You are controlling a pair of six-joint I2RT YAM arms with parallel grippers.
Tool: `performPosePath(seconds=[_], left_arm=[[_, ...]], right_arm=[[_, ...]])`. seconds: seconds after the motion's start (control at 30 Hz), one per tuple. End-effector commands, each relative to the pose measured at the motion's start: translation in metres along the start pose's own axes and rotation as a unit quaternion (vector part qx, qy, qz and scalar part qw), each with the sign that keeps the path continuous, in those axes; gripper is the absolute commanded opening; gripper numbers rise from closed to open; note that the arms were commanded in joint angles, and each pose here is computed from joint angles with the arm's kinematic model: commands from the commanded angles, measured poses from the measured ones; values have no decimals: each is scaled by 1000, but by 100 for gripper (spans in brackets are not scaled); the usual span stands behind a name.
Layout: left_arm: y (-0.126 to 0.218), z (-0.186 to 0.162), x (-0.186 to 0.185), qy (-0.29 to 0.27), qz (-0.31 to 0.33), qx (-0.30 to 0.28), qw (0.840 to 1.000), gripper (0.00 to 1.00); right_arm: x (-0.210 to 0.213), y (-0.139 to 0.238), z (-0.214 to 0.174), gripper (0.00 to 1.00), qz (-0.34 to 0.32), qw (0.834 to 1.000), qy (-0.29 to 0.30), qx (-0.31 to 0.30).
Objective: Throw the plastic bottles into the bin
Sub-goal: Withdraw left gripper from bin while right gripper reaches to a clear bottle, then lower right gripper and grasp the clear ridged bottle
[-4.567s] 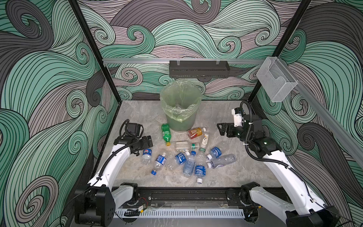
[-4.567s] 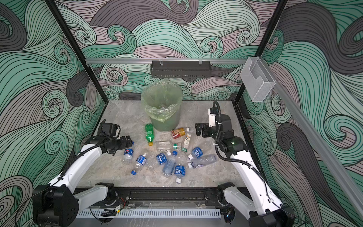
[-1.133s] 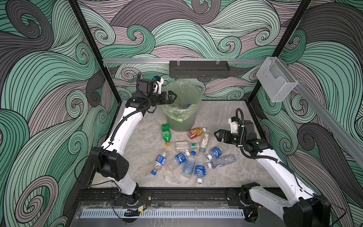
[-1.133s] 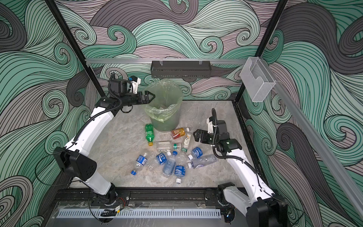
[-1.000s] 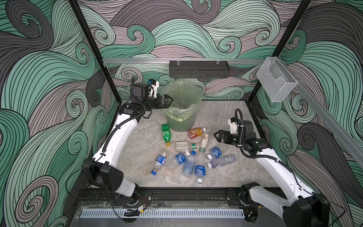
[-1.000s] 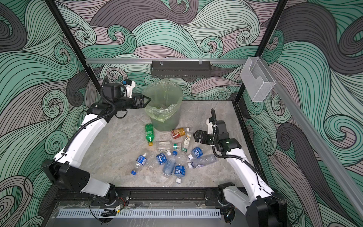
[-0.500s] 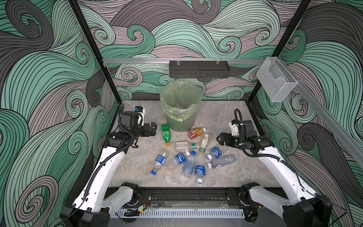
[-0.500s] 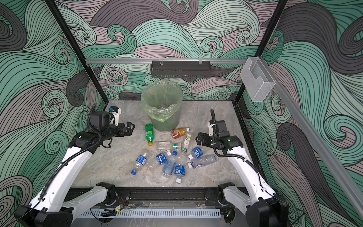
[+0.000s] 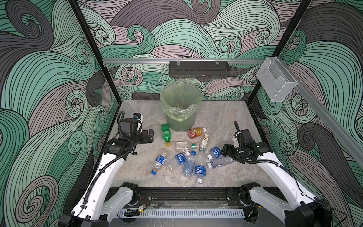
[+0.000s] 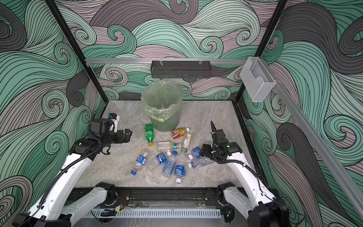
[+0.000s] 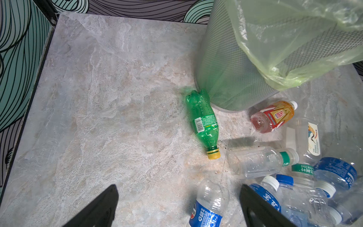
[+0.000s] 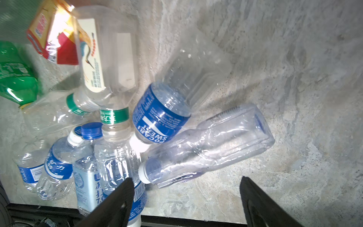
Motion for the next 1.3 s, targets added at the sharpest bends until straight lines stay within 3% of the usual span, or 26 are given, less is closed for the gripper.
performPosePath(seconds=[0.0, 0.37, 0.7, 1.27], left_arm=[[-4, 3, 4, -2, 19, -10, 1000, 98], [-8, -2, 7, -4, 25, -5, 1000, 98], [-8, -3, 8, -2, 28, -6, 1000, 98], [-9, -5, 10, -3, 38, -4, 999, 98]], right_arm=[[-3, -6, -5, 85, -8, 1000, -30, 4], [-9, -49, -11, 81, 8, 998, -68, 14], [-11, -71, -8, 79, -2, 998, -61, 33], [-20, -80, -3, 61, -57, 997, -19, 50]])
Point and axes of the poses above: each gripper's point midway between its finger pads, its own y axis back along the fingers, its own x axis along the line the jaws close on, z = x × y, the point moved 8 cm from there along y, back along the fingers, and after that the axes turned 10 degrees about y, right-handed, at the moved point
